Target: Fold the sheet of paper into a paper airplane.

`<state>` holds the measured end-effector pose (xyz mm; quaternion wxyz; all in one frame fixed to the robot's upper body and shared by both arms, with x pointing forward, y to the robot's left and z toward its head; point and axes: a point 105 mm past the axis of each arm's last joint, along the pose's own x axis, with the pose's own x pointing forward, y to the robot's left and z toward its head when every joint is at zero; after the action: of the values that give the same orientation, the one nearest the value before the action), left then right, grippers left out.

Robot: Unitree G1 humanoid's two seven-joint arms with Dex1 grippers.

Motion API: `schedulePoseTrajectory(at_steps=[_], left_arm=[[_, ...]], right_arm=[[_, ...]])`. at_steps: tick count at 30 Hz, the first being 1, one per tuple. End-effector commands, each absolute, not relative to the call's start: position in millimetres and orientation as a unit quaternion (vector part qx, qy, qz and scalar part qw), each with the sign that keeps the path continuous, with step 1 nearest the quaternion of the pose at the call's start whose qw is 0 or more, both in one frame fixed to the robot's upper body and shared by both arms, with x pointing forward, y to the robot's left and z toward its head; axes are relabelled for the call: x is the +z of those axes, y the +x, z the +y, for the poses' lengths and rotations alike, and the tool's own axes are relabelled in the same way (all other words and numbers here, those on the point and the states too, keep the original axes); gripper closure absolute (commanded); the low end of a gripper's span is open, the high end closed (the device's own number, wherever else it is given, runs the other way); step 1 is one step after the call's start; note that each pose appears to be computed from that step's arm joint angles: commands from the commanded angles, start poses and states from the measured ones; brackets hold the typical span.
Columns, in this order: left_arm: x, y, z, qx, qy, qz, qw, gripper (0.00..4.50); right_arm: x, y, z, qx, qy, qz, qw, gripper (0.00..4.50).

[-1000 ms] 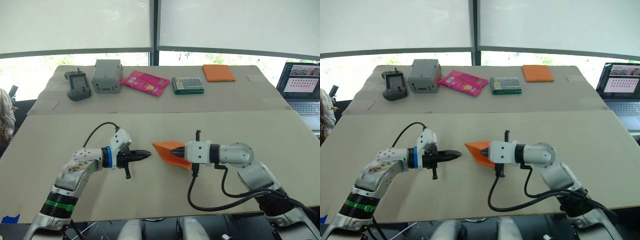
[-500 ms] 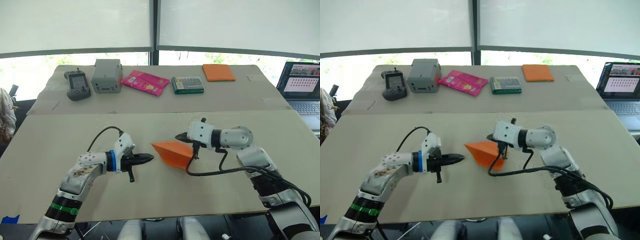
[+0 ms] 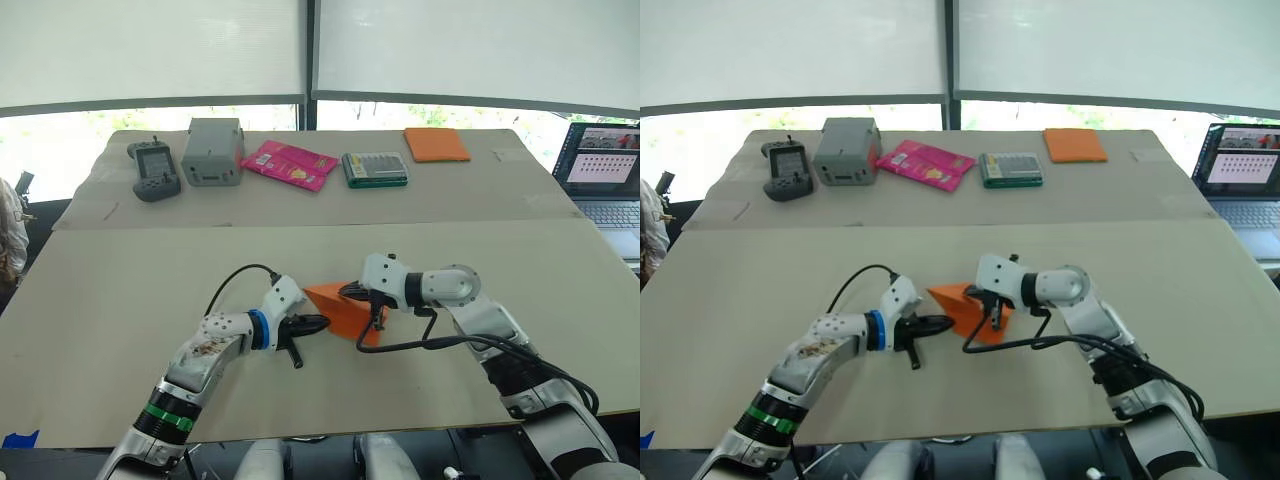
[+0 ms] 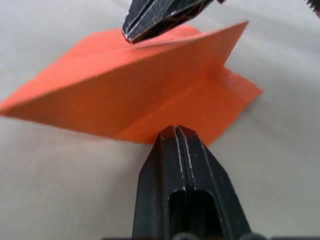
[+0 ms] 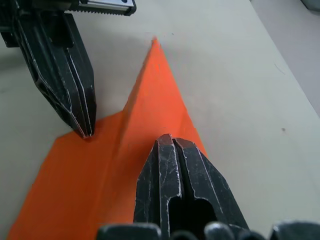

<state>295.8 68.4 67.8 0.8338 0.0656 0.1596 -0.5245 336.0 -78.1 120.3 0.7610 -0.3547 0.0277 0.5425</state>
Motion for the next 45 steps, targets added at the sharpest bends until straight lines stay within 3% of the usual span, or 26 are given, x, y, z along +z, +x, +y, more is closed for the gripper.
schedulePoseTrajectory(at_steps=[1, 11, 20, 31, 40, 45], left_arm=[[55.9, 290.5, 68.3, -0.521, 0.077, 0.184, 0.830, 4.50], [46.5, 281.8, 72.7, -0.508, 0.063, 0.205, 0.834, 4.50], [51.7, 275.9, 78.6, -0.514, 0.051, 0.206, 0.831, 4.50], [83.4, 266.6, 116.2, -0.528, 0.044, 0.199, 0.824, 4.50], [151.4, 300.1, 122.4, -0.527, -0.063, 0.101, 0.841, 4.50], [155.1, 316.8, 116.1, -0.528, -0.047, 0.100, 0.842, 4.50]], right_arm=[[140.8, 336.3, -87.7, 0.525, -0.362, 0.001, 0.771, 4.44], [115.5, 300.9, -81.0, 0.557, -0.274, 0.042, 0.783, 4.44], [87.4, 293.8, -82.9, 0.553, -0.253, 0.083, 0.789, 4.44], [58.0, 288.3, -104.2, 0.534, -0.291, 0.107, 0.787, 4.44], [44.7, 278.3, -105.5, 0.514, -0.353, 0.040, 0.781, 4.44], [39.0, 276.0, -104.3, 0.499, -0.415, -0.003, 0.761, 4.44]])
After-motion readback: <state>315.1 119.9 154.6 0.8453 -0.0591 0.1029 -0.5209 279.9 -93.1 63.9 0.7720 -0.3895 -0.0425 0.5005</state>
